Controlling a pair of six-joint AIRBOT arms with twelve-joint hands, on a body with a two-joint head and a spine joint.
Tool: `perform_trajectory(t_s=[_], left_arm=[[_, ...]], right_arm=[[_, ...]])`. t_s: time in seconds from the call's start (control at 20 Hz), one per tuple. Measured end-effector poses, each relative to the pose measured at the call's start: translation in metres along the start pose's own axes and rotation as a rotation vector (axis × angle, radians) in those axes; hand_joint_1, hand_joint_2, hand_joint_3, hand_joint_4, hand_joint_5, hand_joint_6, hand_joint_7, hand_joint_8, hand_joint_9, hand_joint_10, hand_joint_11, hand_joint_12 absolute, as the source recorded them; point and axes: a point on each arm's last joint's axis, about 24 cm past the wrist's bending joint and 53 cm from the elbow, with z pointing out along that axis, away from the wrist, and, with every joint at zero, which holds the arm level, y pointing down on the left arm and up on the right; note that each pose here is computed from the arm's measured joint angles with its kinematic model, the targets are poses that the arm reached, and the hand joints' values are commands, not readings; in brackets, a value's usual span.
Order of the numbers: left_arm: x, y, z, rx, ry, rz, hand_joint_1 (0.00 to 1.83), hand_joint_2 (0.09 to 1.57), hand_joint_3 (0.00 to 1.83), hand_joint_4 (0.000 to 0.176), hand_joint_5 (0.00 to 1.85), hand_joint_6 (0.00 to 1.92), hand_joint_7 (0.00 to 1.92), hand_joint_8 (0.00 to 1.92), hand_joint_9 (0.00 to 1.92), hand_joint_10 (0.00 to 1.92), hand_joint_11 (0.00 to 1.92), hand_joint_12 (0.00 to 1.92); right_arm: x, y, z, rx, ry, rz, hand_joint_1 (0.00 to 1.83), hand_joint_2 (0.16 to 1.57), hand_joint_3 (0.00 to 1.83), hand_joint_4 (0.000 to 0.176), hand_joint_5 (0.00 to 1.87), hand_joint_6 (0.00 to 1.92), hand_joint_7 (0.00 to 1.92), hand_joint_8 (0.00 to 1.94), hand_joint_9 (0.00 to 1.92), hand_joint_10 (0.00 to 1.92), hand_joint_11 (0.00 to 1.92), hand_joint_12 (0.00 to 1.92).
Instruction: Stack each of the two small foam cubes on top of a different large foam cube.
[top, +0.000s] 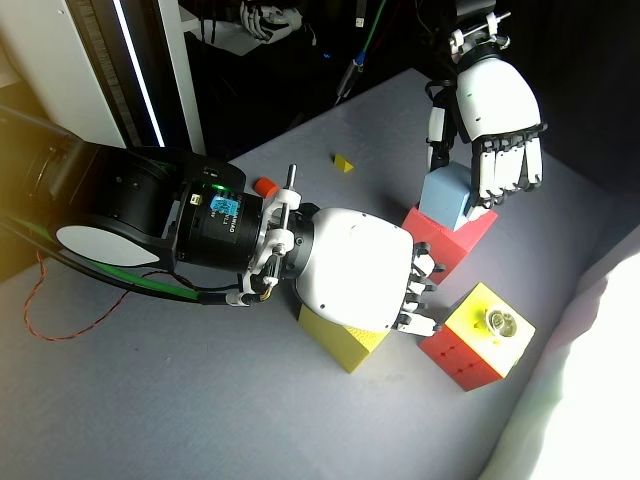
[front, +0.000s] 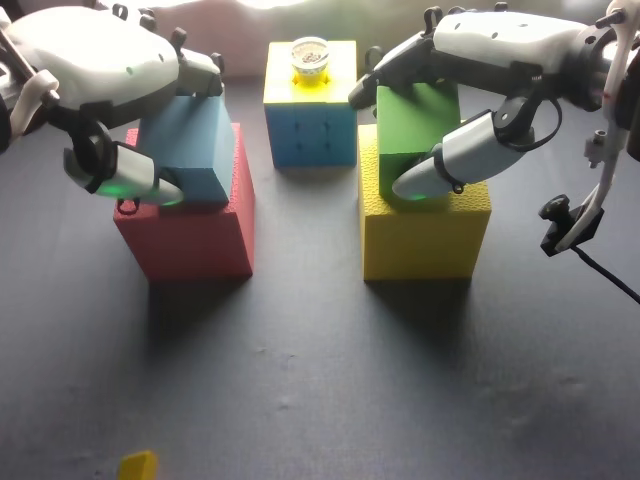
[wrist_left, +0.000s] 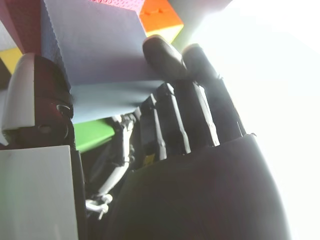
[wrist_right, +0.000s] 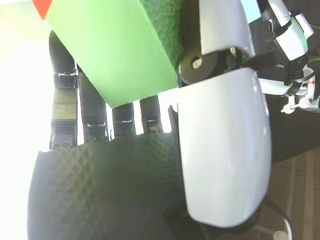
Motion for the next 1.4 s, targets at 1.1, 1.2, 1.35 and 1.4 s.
perform_trajectory(t_s=[1.1, 1.2, 1.35, 1.4], left_arm=[[0.004, -0.001, 0.002, 0.001, 0.007, 0.009, 0.56, 1.08, 0.00, 0.000, 0.24, 0.01, 0.36, 0.01, 0.32, 0.16, 0.00, 1.04], [0.003, -0.001, 0.002, 0.001, 0.006, 0.008, 0.55, 1.08, 0.00, 0.000, 0.24, 0.01, 0.36, 0.01, 0.32, 0.15, 0.00, 1.02], [0.001, -0.005, 0.002, 0.006, -0.002, 0.002, 0.55, 1.08, 0.00, 0.000, 0.24, 0.02, 0.37, 0.02, 0.34, 0.14, 0.00, 1.07], [0.000, -0.007, 0.001, 0.009, -0.005, 0.002, 0.52, 1.10, 0.00, 0.000, 0.23, 0.01, 0.36, 0.01, 0.34, 0.14, 0.00, 1.07]], right_arm=[[-0.008, 0.005, 0.001, -0.016, -0.008, -0.068, 0.81, 1.01, 0.00, 0.000, 0.22, 0.00, 0.28, 0.00, 0.29, 0.00, 0.00, 0.72], [-0.007, 0.005, 0.001, -0.016, -0.007, -0.071, 0.81, 1.00, 0.00, 0.000, 0.21, 0.00, 0.28, 0.00, 0.29, 0.00, 0.00, 0.72], [-0.008, 0.005, 0.001, -0.015, -0.009, -0.072, 0.84, 0.99, 0.00, 0.000, 0.23, 0.01, 0.28, 0.00, 0.29, 0.00, 0.01, 0.72], [-0.008, 0.005, 0.001, -0.015, -0.009, -0.072, 0.86, 0.99, 0.00, 0.000, 0.23, 0.01, 0.28, 0.00, 0.29, 0.00, 0.00, 0.72]])
